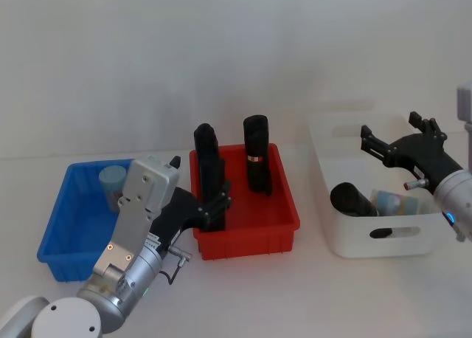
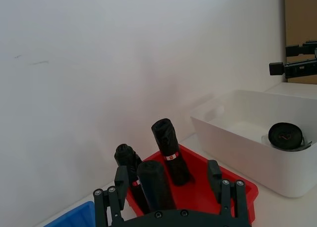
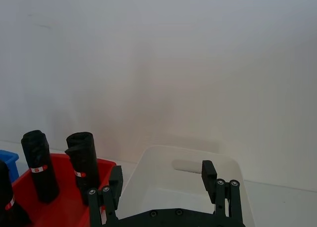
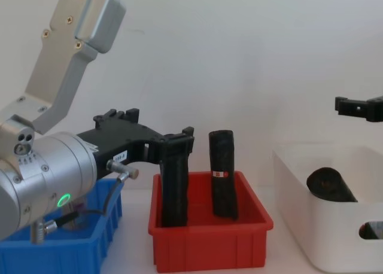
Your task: Pick the cotton swabs from the blue box and place them into the white box.
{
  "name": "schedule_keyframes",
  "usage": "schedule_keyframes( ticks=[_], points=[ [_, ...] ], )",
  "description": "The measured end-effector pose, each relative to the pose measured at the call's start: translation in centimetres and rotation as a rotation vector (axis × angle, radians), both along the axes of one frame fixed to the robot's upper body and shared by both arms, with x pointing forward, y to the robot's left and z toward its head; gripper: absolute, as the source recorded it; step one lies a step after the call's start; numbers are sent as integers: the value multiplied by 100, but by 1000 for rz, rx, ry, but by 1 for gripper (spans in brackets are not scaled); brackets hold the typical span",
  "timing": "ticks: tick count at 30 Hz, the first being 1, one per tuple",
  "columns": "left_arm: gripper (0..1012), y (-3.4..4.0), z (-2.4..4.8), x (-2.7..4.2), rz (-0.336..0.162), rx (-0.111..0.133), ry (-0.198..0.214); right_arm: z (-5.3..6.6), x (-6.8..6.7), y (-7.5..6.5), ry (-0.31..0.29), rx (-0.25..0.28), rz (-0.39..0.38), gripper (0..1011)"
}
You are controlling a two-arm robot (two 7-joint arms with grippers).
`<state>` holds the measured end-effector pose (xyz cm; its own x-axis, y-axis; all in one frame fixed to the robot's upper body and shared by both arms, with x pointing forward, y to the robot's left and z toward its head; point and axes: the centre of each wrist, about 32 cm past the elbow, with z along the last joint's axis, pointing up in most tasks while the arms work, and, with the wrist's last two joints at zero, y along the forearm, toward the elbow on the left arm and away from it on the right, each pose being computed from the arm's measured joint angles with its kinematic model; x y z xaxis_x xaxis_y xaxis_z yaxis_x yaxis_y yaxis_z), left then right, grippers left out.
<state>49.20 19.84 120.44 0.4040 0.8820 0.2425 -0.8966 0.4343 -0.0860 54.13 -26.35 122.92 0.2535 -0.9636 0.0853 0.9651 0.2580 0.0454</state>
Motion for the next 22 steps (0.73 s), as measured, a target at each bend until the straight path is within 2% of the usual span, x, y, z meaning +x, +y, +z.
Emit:
schedule_keyframes(
  ticks=[22],
  points=[
    [1004, 0, 0, 0, 0, 0, 0, -16, 1, -5, 2, 1, 5, 1002]
  ],
)
